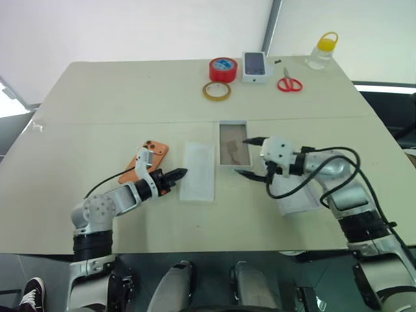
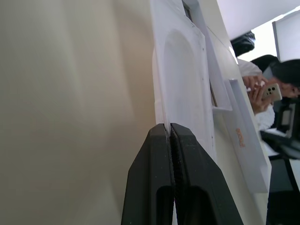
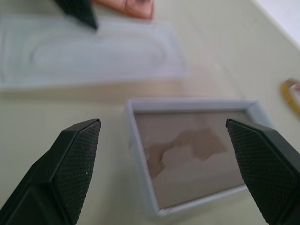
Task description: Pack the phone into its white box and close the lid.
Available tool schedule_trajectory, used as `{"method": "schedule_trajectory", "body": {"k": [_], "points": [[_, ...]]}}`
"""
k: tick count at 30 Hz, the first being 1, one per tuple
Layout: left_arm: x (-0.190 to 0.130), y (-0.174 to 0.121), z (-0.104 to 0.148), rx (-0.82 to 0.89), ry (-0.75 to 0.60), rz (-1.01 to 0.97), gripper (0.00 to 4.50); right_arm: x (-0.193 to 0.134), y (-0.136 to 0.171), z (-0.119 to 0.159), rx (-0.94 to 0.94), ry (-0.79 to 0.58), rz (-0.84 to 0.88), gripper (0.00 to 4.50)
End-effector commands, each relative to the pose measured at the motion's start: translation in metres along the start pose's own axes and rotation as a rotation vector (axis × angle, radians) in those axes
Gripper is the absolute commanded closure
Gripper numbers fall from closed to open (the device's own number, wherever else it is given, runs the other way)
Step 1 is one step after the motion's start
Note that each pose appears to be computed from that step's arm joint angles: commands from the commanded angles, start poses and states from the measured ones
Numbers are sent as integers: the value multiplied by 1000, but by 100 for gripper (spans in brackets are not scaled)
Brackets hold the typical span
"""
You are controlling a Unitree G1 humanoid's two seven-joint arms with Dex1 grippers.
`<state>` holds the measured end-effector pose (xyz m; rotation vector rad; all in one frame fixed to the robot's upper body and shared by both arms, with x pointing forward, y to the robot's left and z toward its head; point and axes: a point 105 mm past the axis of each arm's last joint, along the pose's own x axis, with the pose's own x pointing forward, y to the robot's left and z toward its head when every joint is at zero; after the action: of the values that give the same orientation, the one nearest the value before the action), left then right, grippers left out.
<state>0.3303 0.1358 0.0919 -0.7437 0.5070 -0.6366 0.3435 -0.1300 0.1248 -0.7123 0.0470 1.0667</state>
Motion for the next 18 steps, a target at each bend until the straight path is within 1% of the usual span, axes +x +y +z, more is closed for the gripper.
{"method": "schedule_trajectory", "body": {"k": [1, 3, 5, 7, 8, 10, 14, 15, 16, 17, 18], "points": [[-10, -8, 24, 33, -80, 5, 444, 4, -7, 9, -60, -12, 29, 0], [-13, -12, 33, 19, -120, -6, 444, 11, -5, 10, -33, -24, 51, 0], [-16, -13, 37, 4, -130, 1, 444, 19, -6, 10, 39, -46, 59, 0], [-17, -14, 39, 27, -137, 10, 444, 25, -7, 3, 102, -32, 72, 0], [-17, -16, 38, 31, -136, 7, 448, 27, -6, 1, 110, -26, 84, 26], [-17, -19, 39, 39, -142, 3, 450, 30, -7, -1, 119, -20, 99, 83], [-18, -24, 49, 78, -201, 12, 450, 35, -1, -11, 119, 42, 160, 291], [-18, -25, 51, 88, -211, 17, 450, 36, 1, -13, 126, 50, 173, 355], [-18, -26, 52, 89, -213, 19, 450, 36, 2, -13, 116, 51, 181, 406], [-19, -28, 53, 98, -218, 17, 450, 36, 2, -12, 114, 44, 181, 444], [-20, -32, 55, 94, -232, -1, 450, 36, 4, -5, 131, 15, 196, 444]]}}
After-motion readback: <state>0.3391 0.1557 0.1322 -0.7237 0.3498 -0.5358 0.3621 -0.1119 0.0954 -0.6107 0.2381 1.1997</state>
